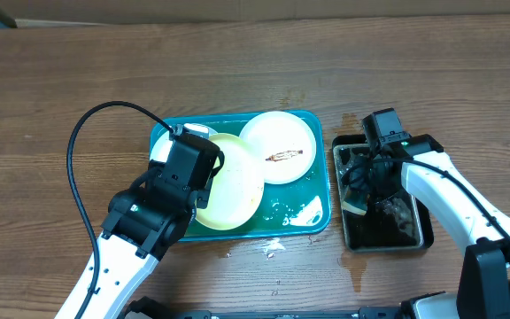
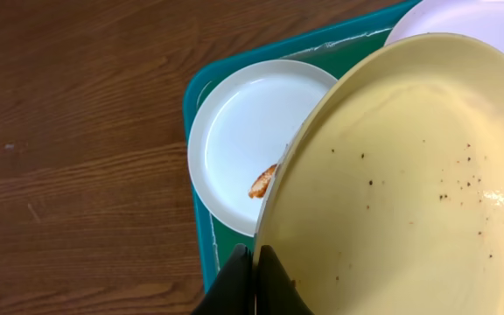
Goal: Clean dirty plates on tray and stack at the side
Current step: 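Carry the yellow plate leftward off the tray with the left gripper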
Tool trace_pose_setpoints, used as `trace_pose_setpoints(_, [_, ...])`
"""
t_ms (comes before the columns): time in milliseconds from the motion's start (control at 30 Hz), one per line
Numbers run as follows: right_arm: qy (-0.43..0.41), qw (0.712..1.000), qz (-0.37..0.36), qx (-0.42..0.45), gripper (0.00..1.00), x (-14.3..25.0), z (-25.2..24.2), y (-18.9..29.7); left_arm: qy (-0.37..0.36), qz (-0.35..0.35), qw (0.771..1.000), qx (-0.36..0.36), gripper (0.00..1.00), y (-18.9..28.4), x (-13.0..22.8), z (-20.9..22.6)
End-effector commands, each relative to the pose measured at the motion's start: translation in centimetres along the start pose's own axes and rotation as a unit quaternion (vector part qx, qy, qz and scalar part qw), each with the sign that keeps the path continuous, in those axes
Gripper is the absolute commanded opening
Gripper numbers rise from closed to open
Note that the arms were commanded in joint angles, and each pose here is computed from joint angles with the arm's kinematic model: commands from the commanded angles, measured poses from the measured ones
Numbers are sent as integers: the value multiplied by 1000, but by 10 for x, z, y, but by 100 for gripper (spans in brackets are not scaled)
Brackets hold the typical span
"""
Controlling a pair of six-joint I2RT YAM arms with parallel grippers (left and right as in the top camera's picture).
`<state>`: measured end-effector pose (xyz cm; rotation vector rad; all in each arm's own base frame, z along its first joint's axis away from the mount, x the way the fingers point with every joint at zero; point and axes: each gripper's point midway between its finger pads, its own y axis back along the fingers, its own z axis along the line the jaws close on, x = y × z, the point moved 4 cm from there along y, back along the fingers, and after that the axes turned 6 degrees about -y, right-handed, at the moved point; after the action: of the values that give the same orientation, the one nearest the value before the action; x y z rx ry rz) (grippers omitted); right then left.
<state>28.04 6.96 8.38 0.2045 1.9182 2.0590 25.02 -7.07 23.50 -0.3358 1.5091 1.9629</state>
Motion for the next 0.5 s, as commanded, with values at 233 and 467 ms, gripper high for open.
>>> trace_pose_setpoints(233, [-31, 999, -13, -13, 40, 11, -7, -26, 23, -15, 1000, 5, 4, 7, -8, 4])
trace_pose_setpoints(467, [-39, 999, -26, -21, 23, 12, -8, -36, 22, -14, 1000, 15, 4, 7, -8, 1])
